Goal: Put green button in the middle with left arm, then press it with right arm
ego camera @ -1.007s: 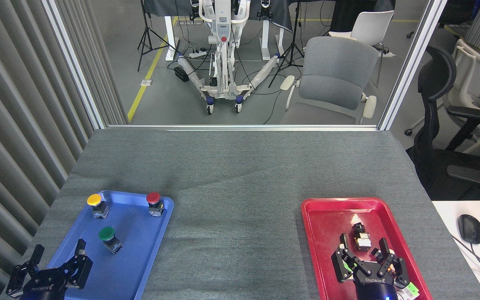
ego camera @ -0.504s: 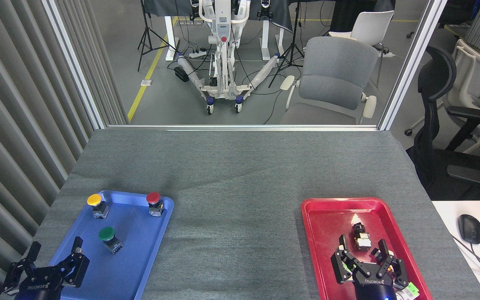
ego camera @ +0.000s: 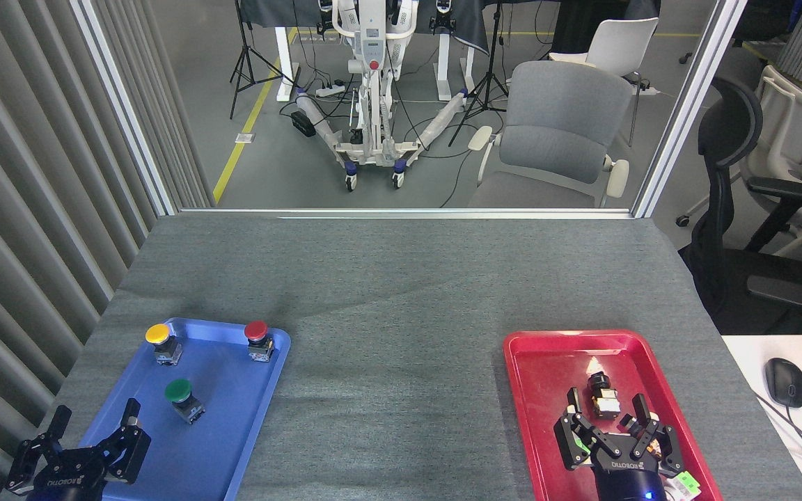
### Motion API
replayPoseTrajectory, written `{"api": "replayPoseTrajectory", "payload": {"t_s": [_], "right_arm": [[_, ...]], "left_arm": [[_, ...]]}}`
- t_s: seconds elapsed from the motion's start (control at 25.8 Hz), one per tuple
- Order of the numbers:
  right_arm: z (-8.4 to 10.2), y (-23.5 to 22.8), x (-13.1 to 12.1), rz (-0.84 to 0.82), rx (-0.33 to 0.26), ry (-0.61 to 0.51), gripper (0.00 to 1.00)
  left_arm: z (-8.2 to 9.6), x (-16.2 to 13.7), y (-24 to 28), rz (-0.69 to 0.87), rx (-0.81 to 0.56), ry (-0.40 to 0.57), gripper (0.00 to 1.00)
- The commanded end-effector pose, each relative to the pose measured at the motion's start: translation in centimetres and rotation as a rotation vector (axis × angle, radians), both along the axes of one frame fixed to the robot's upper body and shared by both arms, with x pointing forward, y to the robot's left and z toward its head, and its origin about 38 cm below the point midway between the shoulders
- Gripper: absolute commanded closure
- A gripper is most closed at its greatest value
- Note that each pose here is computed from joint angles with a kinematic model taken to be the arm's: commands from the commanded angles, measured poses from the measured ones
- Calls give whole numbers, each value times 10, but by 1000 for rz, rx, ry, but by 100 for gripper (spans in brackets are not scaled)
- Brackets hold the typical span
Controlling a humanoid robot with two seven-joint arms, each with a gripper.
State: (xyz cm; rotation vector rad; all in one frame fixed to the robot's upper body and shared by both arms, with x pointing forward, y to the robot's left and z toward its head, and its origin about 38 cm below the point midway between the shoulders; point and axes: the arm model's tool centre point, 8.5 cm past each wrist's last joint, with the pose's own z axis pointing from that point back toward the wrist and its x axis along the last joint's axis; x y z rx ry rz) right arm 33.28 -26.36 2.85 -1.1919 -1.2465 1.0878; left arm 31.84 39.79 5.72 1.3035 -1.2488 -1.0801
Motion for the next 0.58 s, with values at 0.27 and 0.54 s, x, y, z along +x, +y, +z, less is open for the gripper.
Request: {"api": "replayPoseTrajectory", "payload": {"t_s": [0.27, 0.54], "right_arm": [[-3, 3, -2, 9, 15, 7, 0], [-2, 5, -2, 27, 20, 7, 0]], "left_arm": [[-3, -1, 1, 3, 0, 9, 1], [-6, -1, 2, 4, -4, 18, 1]]}}
